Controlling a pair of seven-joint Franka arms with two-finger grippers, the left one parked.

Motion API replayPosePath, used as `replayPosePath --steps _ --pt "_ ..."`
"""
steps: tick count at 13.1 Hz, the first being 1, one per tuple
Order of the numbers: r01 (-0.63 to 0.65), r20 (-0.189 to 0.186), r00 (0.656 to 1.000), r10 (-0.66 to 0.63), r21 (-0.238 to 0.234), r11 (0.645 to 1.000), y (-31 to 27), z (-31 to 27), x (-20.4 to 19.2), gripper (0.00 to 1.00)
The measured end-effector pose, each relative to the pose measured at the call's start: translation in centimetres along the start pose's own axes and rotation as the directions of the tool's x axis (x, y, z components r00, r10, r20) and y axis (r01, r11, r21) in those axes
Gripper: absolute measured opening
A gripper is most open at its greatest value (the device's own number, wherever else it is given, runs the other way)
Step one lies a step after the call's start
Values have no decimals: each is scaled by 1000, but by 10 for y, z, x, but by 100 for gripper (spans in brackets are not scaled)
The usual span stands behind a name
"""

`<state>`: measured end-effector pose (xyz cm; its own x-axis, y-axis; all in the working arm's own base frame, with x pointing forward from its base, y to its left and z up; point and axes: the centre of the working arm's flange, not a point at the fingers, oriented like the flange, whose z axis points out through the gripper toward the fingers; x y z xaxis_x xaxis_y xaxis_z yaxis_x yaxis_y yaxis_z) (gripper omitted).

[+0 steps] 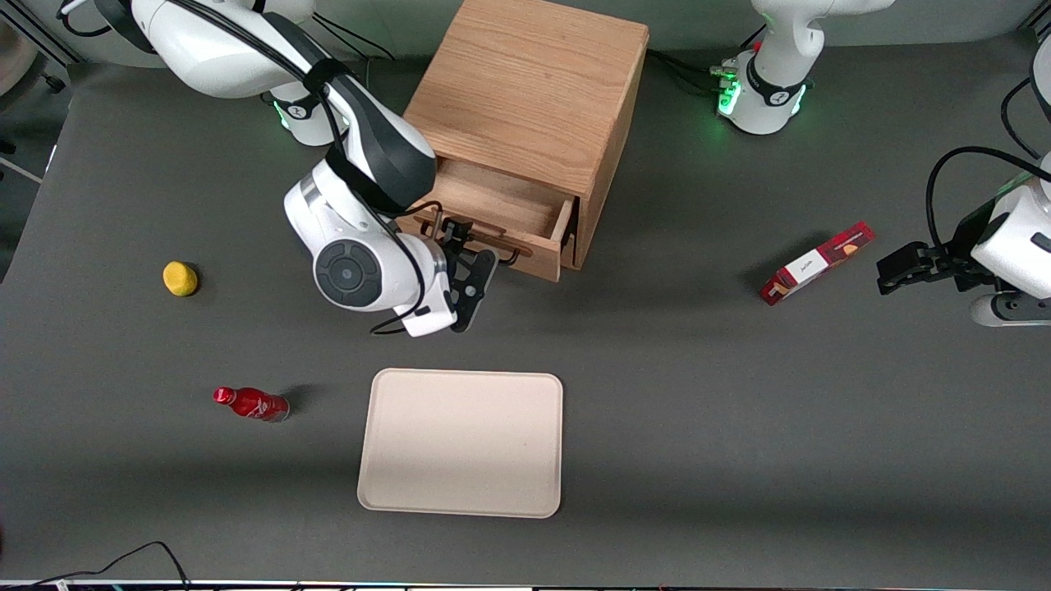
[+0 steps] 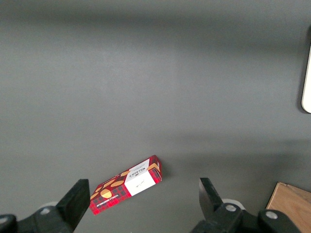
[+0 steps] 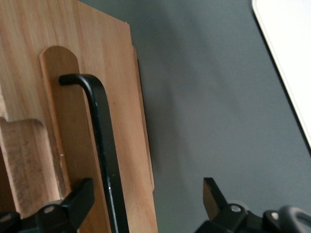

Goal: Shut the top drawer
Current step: 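Push the drawer front with the right gripper into the cabinet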

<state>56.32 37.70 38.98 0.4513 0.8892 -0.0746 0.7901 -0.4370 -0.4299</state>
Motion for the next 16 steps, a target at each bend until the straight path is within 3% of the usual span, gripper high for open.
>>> replayPosePath --steps 5,16 --pt "-2 -8 1000 2 -16 1000 -24 18 3 100" --pt "-5 16 1000 6 -21 1000 -73 45 6 100"
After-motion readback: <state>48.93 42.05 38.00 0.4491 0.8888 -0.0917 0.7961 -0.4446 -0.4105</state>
